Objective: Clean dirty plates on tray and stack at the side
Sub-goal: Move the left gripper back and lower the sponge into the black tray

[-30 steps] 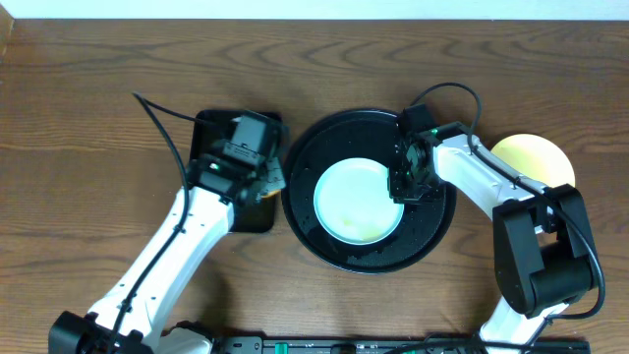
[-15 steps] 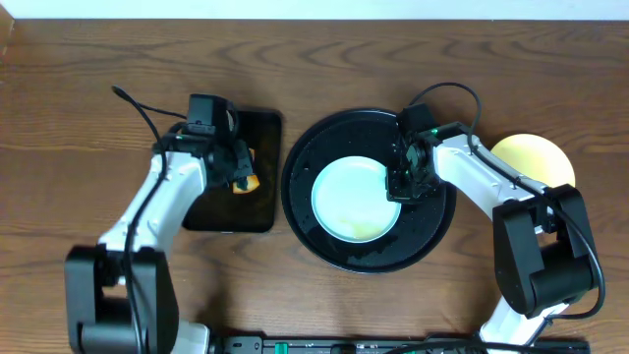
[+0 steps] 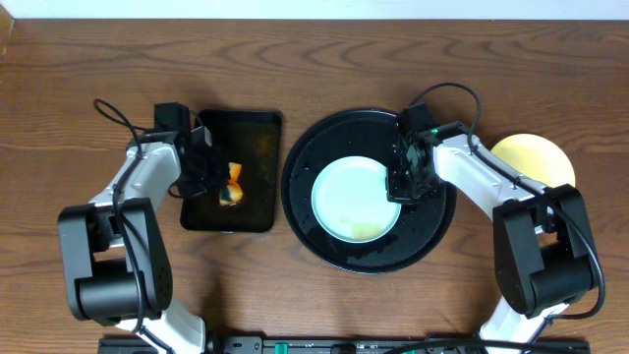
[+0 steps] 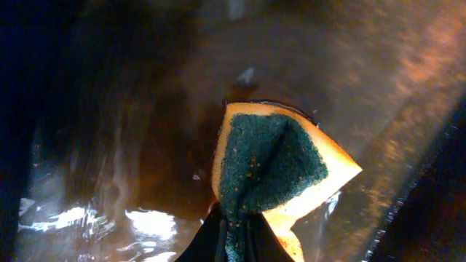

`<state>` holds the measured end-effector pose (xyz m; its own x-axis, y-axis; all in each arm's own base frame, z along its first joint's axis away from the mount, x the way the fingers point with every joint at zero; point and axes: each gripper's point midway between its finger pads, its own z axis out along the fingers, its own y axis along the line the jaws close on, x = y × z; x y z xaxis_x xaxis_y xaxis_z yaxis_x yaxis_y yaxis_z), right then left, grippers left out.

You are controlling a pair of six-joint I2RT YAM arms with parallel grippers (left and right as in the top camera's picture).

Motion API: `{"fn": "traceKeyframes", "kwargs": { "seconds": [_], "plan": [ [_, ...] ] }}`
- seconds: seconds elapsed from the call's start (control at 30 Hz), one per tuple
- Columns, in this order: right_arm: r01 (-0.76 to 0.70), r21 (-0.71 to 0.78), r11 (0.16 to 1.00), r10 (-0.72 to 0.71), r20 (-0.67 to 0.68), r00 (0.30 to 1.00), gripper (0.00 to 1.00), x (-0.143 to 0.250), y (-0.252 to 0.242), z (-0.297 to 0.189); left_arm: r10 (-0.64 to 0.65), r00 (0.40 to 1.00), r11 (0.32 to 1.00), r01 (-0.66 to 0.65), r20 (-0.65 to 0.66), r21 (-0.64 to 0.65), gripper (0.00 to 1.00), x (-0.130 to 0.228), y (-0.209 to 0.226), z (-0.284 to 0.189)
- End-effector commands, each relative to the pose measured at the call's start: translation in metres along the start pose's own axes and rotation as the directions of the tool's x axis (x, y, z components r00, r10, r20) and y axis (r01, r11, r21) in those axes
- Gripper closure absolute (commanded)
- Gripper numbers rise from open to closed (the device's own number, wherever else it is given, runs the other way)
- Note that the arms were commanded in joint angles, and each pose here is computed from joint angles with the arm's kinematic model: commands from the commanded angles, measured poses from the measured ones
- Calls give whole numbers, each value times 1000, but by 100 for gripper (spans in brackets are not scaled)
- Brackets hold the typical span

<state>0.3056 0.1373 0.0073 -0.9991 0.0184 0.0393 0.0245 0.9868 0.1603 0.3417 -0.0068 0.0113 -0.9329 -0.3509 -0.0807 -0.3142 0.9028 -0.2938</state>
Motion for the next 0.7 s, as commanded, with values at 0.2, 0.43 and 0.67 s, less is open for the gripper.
{"fn": "traceKeyframes", "kwargs": {
  "seconds": [0.2,0.43,0.67],
  "plan": [
    [6,4,1000,-6,5,1000,99,3,2,-3,49,986,995,-34,158,-97,92,-18,2,-44],
    [6,5,1000,-6,4,1000,99,3,2,-3,130,977,971,-92,168,-219,92,-16,0,-37],
    [5,7,1000,-5,-1,1000,99,4,2,-3,176,981,960,-154,76,-232,92,-1,-11,-3]
  ]
}}
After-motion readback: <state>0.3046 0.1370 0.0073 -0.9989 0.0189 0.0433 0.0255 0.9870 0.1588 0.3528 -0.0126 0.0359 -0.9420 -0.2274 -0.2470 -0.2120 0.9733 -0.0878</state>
